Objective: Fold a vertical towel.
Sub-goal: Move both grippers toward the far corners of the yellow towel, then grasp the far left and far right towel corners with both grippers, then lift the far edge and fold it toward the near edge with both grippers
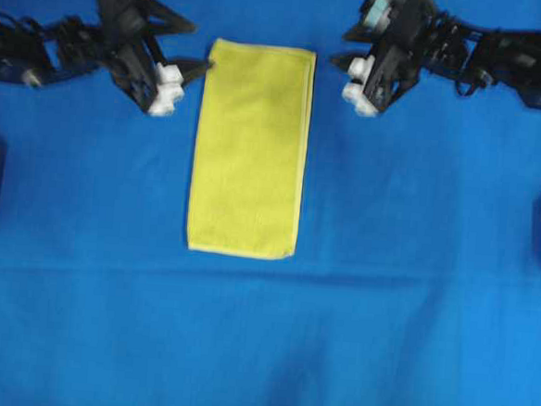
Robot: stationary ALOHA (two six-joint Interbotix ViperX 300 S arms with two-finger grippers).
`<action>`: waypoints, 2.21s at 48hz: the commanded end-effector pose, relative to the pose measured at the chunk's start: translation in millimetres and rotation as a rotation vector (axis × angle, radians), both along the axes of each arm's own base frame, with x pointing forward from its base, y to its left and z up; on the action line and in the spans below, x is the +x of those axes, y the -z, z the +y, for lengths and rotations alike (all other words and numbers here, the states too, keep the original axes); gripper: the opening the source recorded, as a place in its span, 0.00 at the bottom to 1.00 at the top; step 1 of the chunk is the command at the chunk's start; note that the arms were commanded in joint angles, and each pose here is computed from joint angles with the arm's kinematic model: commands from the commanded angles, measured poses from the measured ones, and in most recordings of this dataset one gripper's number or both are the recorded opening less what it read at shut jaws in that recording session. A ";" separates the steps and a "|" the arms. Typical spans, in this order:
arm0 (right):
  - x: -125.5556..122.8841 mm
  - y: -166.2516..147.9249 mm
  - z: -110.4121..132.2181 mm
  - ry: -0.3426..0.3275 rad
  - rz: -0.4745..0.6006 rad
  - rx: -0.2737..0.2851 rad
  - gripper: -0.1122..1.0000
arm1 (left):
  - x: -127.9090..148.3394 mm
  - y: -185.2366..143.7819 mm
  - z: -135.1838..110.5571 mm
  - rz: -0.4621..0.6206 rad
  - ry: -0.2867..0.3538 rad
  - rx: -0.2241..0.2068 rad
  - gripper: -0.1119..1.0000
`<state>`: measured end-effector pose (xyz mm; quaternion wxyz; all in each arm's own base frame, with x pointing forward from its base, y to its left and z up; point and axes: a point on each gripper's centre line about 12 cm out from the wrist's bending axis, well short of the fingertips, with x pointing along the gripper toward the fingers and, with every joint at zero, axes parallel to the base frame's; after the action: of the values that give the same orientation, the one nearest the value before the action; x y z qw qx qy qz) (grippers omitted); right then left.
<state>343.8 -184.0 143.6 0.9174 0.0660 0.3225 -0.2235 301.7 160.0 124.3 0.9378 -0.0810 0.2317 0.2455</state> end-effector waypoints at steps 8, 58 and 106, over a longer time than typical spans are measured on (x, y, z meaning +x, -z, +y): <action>24.6 9.0 -14.1 -0.013 -0.013 -0.024 0.59 | 15.1 26.6 22.6 0.011 -0.033 0.000 0.77; 35.7 50.5 -22.3 -0.009 0.052 0.013 0.12 | 31.4 67.7 38.5 0.065 -0.046 -0.028 0.14; 21.2 -29.6 -57.3 0.039 -0.069 -0.117 0.12 | 37.4 -12.2 61.2 -0.047 -0.056 0.109 0.14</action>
<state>364.2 -243.2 144.4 0.9171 0.0370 0.3039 -0.2552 336.0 228.9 110.5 0.9300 -0.0522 0.2212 0.2890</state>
